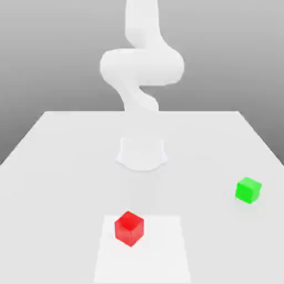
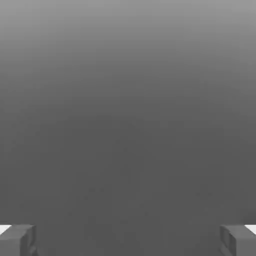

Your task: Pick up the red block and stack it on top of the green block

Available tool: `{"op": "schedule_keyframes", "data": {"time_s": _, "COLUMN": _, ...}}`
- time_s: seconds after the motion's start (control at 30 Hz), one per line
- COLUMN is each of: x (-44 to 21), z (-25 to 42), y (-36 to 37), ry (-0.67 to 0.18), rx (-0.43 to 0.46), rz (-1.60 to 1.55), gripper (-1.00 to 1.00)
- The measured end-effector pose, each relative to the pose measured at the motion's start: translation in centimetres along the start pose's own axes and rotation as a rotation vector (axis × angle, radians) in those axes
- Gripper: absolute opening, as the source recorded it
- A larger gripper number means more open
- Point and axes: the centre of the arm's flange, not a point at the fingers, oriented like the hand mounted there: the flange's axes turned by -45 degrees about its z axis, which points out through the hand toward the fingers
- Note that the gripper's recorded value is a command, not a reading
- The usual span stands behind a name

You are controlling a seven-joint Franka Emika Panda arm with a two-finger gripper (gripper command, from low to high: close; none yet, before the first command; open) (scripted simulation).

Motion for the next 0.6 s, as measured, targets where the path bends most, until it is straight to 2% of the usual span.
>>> {"op": "schedule_keyframes", "data": {"time_s": 0.17, "x": -4.3, "z": 12.7, "y": 0.4, "ry": -0.184, "rx": -0.089, "rz": 0.117, "gripper": 0.0}}
{"op": "schedule_keyframes", "data": {"time_s": 0.33, "x": -11.6, "z": 22.9, "y": 2.0, "ry": -0.364, "rx": -0.154, "rz": 0.248, "gripper": 0.0}}
{"op": "schedule_keyframes", "data": {"time_s": 0.6, "x": -27.7, "z": 33.2, "y": 3.8, "ry": -0.662, "rx": -0.208, "rz": 0.507, "gripper": 0.0}}
